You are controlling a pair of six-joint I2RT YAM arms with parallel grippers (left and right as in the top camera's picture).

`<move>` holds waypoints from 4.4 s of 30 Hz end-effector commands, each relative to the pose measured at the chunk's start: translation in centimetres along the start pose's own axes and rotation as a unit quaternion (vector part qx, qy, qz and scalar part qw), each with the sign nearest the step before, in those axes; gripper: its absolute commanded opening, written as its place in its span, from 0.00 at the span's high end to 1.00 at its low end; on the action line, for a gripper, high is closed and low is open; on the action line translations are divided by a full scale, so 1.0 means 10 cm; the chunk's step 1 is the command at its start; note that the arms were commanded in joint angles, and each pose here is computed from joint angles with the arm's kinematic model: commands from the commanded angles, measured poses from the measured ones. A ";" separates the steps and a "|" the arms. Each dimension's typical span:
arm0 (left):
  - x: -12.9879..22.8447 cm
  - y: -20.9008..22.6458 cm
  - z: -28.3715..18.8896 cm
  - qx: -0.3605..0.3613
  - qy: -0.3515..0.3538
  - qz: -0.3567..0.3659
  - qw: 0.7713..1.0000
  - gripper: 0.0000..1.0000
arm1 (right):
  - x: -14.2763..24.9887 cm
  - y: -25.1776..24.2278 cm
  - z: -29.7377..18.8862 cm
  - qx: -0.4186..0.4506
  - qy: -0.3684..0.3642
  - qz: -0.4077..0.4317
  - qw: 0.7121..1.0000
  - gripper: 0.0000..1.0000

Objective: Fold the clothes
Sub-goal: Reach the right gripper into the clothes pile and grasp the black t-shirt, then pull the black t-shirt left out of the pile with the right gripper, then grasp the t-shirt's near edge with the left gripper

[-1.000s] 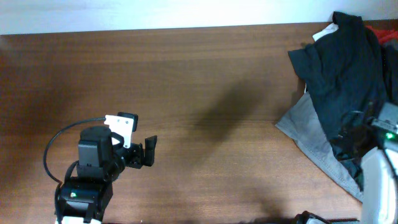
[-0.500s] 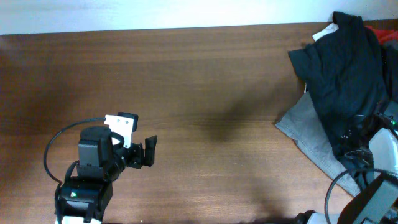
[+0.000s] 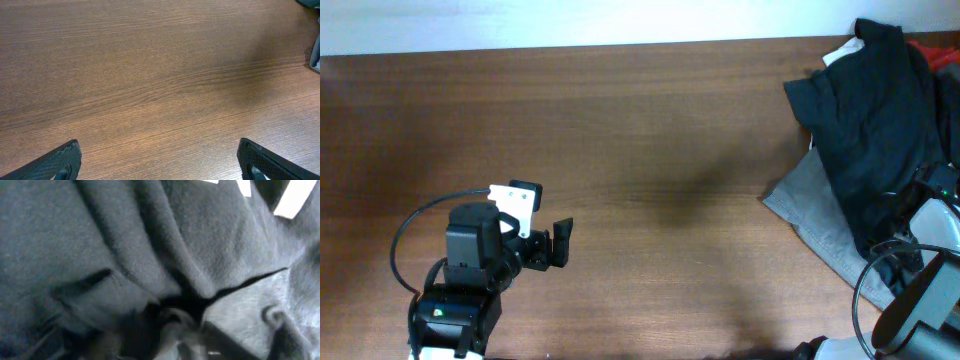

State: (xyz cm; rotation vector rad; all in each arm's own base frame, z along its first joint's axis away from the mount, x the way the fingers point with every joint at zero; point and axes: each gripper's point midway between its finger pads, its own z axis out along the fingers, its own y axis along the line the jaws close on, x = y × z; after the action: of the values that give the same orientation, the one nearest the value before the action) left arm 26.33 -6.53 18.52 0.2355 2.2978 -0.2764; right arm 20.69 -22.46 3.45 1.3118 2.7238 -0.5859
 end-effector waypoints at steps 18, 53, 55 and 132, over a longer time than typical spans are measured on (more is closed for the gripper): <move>-0.30 -0.05 -0.05 0.009 -0.053 0.006 0.999 0.01 | -0.08 0.97 -1.68 -0.240 -0.065 -0.161 0.955 0.96; -0.37 -0.26 0.16 0.082 -0.047 0.010 0.996 0.01 | 1.40 2.79 -3.25 -0.358 -0.230 -0.394 0.815 0.39; -0.31 -0.34 0.23 0.097 -0.030 0.012 0.995 0.01 | 1.17 2.54 -3.20 -0.341 -0.222 -0.368 0.836 0.39; 1.17 -1.97 1.94 0.135 0.189 -0.101 0.968 1.00 | 0.11 0.76 -2.27 -0.208 -0.093 -0.141 0.963 0.10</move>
State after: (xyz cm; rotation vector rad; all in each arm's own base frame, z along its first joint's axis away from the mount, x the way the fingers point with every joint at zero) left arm 26.80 -31.24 0.05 0.2433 2.6282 -0.7684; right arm 28.28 -9.02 21.44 0.7377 2.6990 -0.1229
